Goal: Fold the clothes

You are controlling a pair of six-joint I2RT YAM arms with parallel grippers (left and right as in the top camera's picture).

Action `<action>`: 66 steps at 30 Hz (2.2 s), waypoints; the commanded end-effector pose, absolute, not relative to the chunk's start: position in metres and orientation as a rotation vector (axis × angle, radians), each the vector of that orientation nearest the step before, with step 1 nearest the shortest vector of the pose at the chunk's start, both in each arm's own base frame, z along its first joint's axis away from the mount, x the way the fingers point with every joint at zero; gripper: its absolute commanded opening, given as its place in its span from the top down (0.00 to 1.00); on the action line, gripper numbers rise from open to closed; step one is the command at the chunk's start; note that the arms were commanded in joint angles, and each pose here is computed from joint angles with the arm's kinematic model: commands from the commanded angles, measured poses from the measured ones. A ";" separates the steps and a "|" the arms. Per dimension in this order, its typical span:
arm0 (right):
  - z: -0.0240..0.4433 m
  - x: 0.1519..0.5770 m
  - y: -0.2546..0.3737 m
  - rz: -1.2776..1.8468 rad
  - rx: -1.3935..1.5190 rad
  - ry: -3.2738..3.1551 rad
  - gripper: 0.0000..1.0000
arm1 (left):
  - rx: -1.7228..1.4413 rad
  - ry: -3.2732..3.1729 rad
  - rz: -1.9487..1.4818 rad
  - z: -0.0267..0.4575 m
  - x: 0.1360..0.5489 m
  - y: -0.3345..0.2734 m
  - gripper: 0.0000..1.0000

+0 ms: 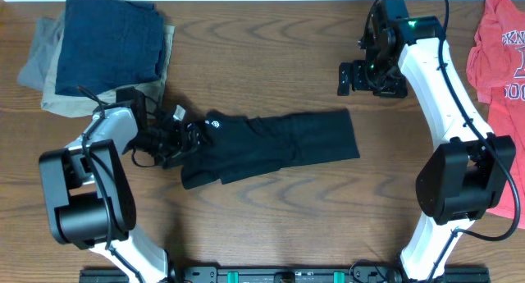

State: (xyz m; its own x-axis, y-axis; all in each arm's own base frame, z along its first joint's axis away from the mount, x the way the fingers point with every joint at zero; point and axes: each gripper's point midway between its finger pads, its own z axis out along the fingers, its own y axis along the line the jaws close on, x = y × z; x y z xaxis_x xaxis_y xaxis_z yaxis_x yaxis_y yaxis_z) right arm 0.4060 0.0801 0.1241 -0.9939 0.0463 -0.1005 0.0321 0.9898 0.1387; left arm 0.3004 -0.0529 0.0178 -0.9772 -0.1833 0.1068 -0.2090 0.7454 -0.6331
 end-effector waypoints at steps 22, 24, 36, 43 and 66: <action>0.106 0.393 0.089 0.258 0.020 3.063 0.01 | 0.539 -3.082 0.424 0.098 0.323 0.003 0.94; 0.098 0.391 0.093 0.289 0.018 3.070 0.01 | 0.477 -3.120 0.476 0.113 0.323 -0.014 0.94; 0.044 0.371 0.116 0.524 0.023 3.087 0.01 | -0.109 -3.170 0.716 0.148 0.303 -0.159 0.94; 0.011 0.350 0.120 0.564 0.090 3.118 0.05 | -0.421 -3.216 0.878 0.160 0.300 -0.242 0.94; 0.003 0.340 0.134 0.563 0.072 3.136 0.01 | -0.589 -3.187 0.988 0.108 0.317 -0.323 0.88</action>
